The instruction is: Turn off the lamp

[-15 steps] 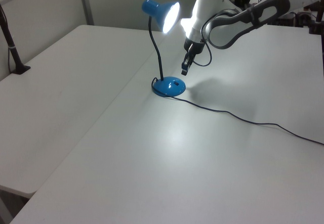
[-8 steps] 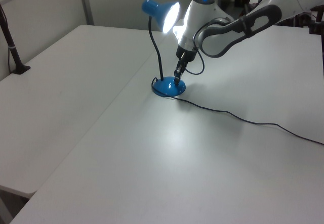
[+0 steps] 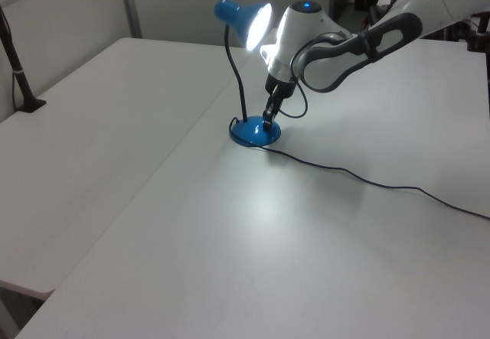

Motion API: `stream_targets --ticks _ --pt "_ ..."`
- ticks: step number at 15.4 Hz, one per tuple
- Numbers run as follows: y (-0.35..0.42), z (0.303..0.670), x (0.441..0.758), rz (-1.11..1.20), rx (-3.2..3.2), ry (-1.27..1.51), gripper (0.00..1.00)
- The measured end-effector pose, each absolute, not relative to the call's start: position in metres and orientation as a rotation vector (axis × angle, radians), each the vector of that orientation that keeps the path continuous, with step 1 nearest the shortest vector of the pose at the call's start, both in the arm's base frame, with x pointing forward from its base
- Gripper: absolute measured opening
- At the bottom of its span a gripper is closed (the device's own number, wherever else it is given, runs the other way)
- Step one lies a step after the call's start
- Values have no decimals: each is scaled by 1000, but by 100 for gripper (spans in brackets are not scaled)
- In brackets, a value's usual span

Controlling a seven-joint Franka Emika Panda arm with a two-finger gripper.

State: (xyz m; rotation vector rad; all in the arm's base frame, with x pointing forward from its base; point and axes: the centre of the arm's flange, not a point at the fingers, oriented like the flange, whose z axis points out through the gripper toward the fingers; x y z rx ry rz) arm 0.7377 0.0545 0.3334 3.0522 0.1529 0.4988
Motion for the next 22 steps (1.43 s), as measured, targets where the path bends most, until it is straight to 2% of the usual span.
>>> stream_targets --ticks 11,14,16,20,22 --pt "54 331 736 487 3053 154 1" --pt "47 337 722 391 3068 137 1" --pt "43 366 703 279 3087 125 1" --pt "36 463 646 34 3120 151 2" --pt "27 513 614 -29 3129 190 16"
